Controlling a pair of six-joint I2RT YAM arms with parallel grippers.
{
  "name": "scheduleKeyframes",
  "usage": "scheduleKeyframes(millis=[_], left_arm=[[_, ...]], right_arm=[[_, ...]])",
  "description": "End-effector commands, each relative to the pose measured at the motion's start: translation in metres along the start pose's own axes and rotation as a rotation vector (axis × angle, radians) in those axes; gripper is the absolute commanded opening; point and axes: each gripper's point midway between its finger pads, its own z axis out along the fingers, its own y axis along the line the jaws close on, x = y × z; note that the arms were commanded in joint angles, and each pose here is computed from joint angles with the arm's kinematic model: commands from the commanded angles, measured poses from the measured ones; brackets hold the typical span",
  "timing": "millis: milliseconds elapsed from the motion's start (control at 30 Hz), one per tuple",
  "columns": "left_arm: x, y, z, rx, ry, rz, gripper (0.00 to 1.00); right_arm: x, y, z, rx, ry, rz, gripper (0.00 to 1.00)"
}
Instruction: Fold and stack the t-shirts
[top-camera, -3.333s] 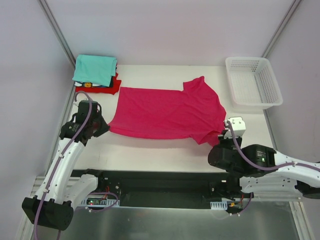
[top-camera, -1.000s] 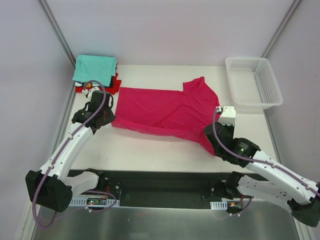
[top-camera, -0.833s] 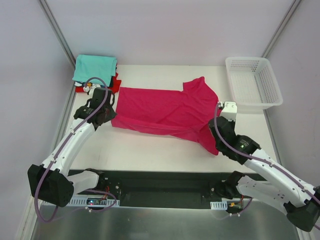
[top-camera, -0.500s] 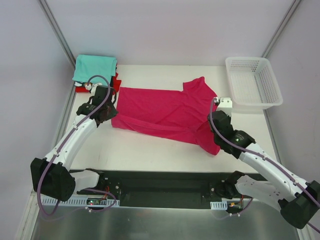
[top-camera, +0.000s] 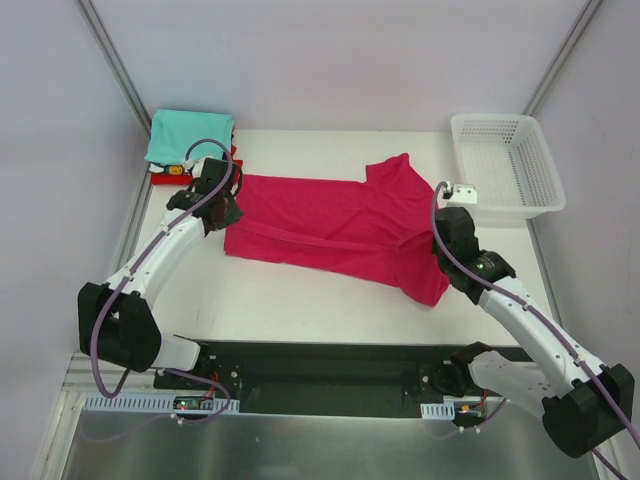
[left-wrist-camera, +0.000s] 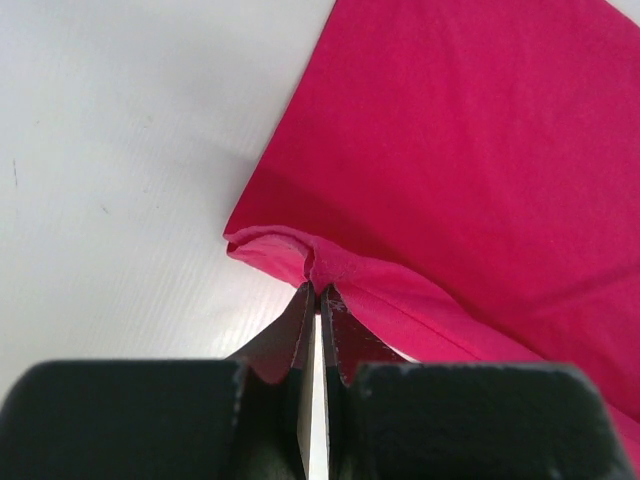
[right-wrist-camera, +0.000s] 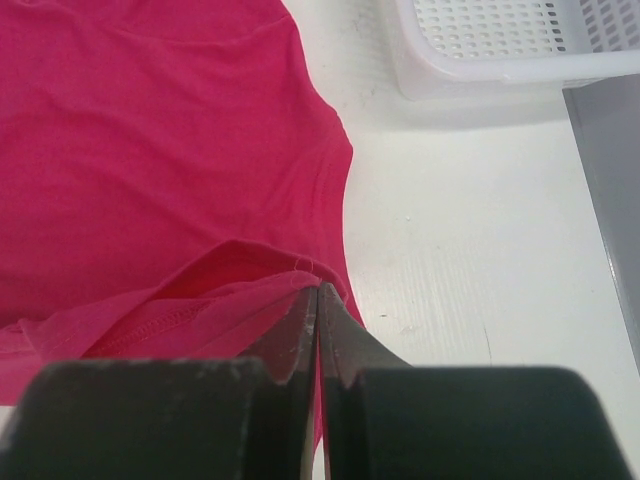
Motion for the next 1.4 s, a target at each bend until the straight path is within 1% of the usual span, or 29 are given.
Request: scheduleKeyframes(millis=[0, 267, 533, 800, 1100, 1367], left_arm=[[-0.014, -0.010, 0.006, 0.000, -0.031, 0.016, 0.00], [-0.017, -0.020, 0.019, 0.001, -0.016, 0.017, 0.00], [-0.020, -0.026, 0.032, -0.013, -0.003, 0.027, 0.00], [-0.021, -0.029, 0.048, -0.037, 0.011, 0.041, 0.00], [-0.033, -0.030, 0.073, -0.049, 0.032, 0.020, 0.00], [-0.033, -0.026, 0.101, -0.066, 0.075, 0.005, 0.00]], right_arm=[[-0.022, 0.008, 0.004, -0.052, -0.041, 0.023, 0.01], [-0.015, 0.026, 0.023, -0.093, 0.006, 0.019, 0.01], [-0.017, 0.035, 0.042, -0.088, 0.023, 0.018, 0.01], [-0.018, 0.029, 0.068, -0.059, 0.051, 0.040, 0.01], [-0.017, 0.025, 0.096, -0.048, 0.095, 0.053, 0.01], [-0.011, 0.028, 0.119, -0.051, 0.132, 0.059, 0.01]])
